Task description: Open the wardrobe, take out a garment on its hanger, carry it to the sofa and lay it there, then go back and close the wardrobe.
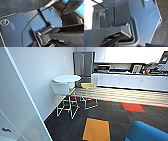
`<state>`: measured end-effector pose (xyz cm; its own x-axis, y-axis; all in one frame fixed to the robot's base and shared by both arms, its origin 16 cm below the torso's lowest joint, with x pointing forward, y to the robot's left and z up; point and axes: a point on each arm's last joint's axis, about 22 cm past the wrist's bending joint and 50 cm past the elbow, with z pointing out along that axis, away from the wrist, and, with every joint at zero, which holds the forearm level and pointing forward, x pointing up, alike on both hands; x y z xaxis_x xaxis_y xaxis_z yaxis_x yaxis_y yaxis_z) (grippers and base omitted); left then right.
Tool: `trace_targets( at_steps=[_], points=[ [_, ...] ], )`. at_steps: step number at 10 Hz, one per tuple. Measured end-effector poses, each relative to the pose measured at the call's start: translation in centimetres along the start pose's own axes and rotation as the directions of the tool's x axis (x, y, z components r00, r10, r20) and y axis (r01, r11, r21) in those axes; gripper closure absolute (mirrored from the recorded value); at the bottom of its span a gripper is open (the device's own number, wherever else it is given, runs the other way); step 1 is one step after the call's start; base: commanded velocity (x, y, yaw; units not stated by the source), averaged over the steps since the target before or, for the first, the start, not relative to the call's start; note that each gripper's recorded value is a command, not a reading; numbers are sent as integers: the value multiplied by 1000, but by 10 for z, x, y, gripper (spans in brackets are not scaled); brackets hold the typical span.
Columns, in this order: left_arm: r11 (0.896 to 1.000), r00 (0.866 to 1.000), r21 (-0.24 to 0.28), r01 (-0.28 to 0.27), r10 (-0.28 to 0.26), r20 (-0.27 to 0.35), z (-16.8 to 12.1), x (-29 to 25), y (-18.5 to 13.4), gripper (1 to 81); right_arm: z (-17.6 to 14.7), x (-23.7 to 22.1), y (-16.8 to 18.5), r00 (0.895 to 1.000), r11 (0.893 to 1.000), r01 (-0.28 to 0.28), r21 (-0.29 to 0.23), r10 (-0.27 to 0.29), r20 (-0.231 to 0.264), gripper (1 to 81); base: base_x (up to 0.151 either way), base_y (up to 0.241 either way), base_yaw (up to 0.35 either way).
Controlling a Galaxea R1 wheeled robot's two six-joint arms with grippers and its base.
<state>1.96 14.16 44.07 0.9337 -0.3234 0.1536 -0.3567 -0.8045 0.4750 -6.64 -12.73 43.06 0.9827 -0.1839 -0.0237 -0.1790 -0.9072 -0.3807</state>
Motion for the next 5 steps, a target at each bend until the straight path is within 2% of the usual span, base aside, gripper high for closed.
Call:
trace_targets(
  at_steps=[5],
  points=[
    [1000, 1000, -9, 2, -2, -3, 1, -1, 4, 10, 0, 2, 0, 1000, 1000, 1, 0, -1, -2, 10, 0, 0, 343]
  ],
)
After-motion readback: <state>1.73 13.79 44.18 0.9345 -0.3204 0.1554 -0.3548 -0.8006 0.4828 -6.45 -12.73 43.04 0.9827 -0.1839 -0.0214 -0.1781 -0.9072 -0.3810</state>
